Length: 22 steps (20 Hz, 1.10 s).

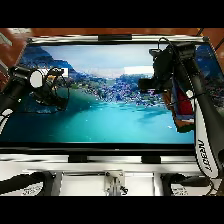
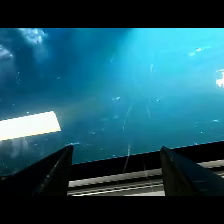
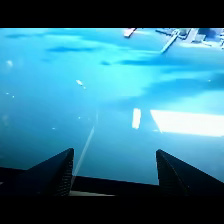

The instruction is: Fold the shirts.

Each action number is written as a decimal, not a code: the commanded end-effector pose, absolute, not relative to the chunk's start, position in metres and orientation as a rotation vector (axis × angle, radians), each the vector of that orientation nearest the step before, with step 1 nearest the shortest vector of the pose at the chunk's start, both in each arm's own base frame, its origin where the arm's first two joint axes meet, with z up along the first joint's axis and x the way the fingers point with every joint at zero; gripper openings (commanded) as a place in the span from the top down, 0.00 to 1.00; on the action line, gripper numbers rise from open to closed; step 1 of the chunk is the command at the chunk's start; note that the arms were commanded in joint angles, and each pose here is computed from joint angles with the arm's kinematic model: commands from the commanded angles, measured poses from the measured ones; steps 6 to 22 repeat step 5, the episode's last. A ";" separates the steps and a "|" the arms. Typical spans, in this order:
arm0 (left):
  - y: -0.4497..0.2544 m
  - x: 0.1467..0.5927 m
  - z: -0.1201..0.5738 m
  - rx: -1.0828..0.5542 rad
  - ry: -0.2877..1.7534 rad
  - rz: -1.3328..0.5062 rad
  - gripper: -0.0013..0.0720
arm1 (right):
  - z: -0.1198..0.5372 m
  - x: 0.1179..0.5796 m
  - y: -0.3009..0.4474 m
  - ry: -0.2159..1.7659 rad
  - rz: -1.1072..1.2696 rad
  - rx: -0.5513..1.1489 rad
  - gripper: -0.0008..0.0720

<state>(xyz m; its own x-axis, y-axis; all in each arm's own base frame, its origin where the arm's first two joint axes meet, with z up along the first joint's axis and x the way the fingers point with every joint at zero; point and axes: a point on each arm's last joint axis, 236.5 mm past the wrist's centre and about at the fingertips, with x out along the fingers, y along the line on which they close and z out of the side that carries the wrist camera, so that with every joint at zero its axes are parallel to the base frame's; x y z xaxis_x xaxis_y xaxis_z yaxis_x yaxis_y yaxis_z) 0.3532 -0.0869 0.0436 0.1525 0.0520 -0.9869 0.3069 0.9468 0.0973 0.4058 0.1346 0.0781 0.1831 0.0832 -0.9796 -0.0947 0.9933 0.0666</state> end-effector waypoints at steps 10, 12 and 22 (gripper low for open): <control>-0.097 0.350 0.043 0.271 1.423 -0.219 0.12 | 0.077 0.406 0.136 1.382 0.128 -0.011 0.12; -0.097 0.350 0.043 0.271 1.423 -0.219 0.12 | 0.077 0.406 0.136 1.382 0.128 -0.011 0.12; -0.097 0.350 0.043 0.271 1.423 -0.219 0.12 | 0.077 0.406 0.136 1.382 0.128 -0.011 0.12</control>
